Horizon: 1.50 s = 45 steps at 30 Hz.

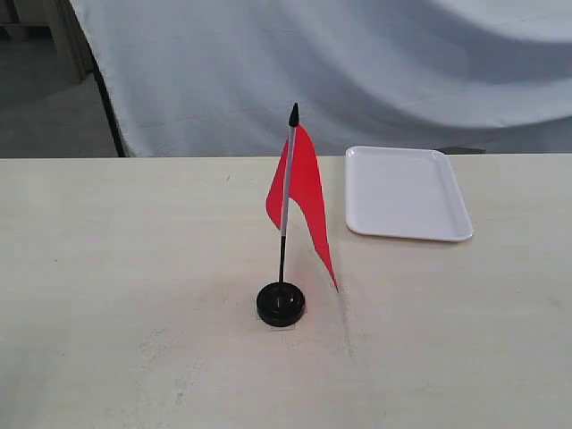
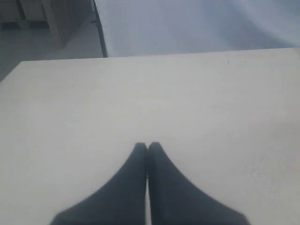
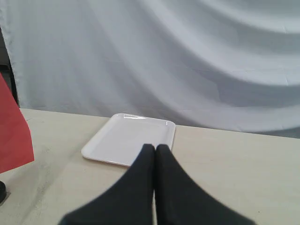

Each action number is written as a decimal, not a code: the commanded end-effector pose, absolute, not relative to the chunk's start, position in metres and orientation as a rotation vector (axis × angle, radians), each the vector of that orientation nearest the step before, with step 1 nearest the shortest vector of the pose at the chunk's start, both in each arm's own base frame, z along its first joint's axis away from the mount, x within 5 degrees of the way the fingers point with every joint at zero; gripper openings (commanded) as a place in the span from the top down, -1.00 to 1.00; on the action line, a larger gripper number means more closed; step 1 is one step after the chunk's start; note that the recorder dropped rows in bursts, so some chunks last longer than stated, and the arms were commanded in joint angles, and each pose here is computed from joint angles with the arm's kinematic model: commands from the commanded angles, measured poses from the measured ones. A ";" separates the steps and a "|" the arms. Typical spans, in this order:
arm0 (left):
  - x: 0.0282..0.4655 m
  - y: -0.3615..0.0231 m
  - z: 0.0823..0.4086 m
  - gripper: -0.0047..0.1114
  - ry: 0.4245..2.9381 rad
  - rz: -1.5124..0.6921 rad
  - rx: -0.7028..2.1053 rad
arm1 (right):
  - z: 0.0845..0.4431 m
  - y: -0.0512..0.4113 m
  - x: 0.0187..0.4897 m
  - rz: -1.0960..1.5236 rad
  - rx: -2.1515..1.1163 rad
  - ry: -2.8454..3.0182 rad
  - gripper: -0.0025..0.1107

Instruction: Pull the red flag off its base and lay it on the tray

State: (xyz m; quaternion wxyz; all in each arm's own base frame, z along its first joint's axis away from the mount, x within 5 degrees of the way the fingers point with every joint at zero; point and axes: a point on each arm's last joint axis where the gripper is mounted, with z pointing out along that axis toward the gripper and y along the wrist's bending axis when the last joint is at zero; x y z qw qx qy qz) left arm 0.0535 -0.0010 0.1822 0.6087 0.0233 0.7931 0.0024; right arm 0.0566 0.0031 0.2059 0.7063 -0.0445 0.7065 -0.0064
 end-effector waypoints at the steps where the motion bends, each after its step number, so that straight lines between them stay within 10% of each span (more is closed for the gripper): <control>1: 0.053 -0.001 0.182 0.92 1.826 0.005 0.048 | 0.205 0.003 0.056 -0.017 -0.102 1.568 0.96; 45: 0.053 -0.001 0.182 0.92 1.826 0.005 0.048 | 0.275 -0.001 0.041 0.085 0.038 1.156 0.96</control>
